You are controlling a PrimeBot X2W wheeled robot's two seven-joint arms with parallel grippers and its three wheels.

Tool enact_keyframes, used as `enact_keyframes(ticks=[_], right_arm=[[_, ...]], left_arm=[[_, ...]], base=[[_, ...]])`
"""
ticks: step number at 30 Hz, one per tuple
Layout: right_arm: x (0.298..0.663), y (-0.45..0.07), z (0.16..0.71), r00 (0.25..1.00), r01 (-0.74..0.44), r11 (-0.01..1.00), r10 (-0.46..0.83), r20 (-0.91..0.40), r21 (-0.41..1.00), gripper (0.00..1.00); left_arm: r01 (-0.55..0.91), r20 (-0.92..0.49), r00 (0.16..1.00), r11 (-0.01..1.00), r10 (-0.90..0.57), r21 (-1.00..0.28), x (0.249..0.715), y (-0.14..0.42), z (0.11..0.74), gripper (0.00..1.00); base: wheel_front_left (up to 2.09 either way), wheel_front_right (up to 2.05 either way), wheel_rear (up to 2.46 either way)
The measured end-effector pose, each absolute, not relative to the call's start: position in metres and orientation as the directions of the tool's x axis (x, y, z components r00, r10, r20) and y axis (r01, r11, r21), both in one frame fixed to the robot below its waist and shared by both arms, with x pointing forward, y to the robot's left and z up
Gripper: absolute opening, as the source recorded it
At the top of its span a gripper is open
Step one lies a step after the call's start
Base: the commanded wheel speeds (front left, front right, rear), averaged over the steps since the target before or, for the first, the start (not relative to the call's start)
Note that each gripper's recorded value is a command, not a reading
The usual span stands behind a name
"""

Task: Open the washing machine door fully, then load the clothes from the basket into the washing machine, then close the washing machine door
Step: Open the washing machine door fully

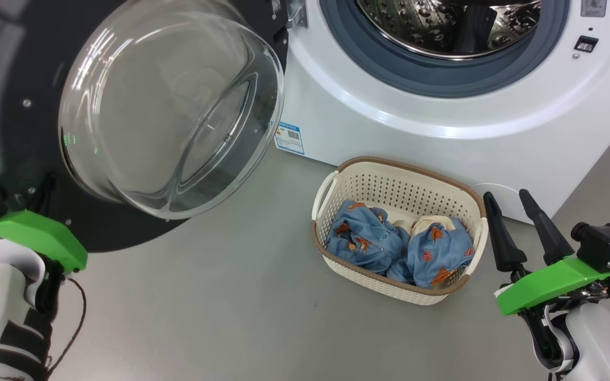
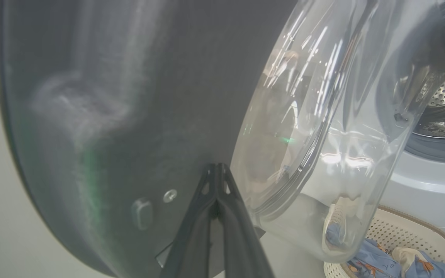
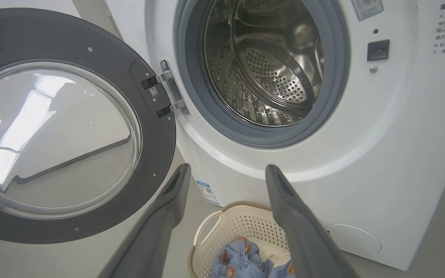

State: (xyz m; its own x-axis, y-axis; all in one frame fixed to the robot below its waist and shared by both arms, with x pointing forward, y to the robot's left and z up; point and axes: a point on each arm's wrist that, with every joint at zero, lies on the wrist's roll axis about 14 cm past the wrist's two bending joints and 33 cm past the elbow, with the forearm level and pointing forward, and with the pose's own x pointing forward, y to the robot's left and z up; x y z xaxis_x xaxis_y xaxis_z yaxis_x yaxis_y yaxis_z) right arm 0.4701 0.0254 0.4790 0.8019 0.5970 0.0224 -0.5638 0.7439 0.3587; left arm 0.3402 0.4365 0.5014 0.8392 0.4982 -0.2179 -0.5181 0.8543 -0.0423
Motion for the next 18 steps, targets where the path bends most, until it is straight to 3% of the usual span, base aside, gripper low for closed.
enact_keyframes(ticks=[1, 2, 3, 7, 8, 9, 18], right_arm=[[0.470, 0.025, 0.479, 0.802, -0.564, 0.744, 0.597, 0.022, 0.359, 1.00], [0.469, 0.025, 0.479, 0.803, -0.562, 0.745, 0.596, 0.022, 0.359, 1.00], [0.467, 0.022, 0.480, 0.806, -0.558, 0.749, 0.592, 0.020, 0.357, 1.00], [0.466, 0.018, 0.483, 0.812, -0.553, 0.754, 0.583, 0.026, 0.353, 1.00], [0.466, 0.017, 0.485, 0.814, -0.551, 0.757, 0.580, 0.028, 0.352, 1.00], [0.465, 0.015, 0.486, 0.817, -0.548, 0.759, 0.576, 0.030, 0.351, 1.00], [0.454, -0.007, 0.487, 0.846, -0.505, 0.787, 0.532, 0.024, 0.353, 1.00]], left_arm=[[-0.518, -0.218, 0.839, 0.854, 0.498, -0.042, 0.340, 0.437, 0.501, 0.00], [-0.515, -0.215, 0.842, 0.856, 0.495, -0.043, 0.340, 0.436, 0.502, 0.24], [-0.506, -0.202, 0.849, 0.861, 0.487, -0.048, 0.342, 0.433, 0.504, 0.24], [-0.488, -0.197, 0.861, 0.870, 0.469, -0.065, 0.344, 0.425, 0.502, 0.47], [-0.482, -0.195, 0.865, 0.873, 0.462, -0.071, 0.344, 0.422, 0.500, 0.94], [-0.474, -0.194, 0.870, 0.877, 0.453, -0.075, 0.345, 0.419, 0.499, 1.00], [-0.369, -0.133, 0.926, 0.921, 0.353, -0.124, 0.358, 0.382, 0.500, 1.00]], base=[[0.00, 0.00, 0.00], [0.00, 0.00, 0.00], [0.00, 0.00, 0.00], [0.00, 0.00, 0.00], [0.00, 0.00, 0.00], [0.00, 0.00, 0.00], [0.00, 0.00, 0.00]])
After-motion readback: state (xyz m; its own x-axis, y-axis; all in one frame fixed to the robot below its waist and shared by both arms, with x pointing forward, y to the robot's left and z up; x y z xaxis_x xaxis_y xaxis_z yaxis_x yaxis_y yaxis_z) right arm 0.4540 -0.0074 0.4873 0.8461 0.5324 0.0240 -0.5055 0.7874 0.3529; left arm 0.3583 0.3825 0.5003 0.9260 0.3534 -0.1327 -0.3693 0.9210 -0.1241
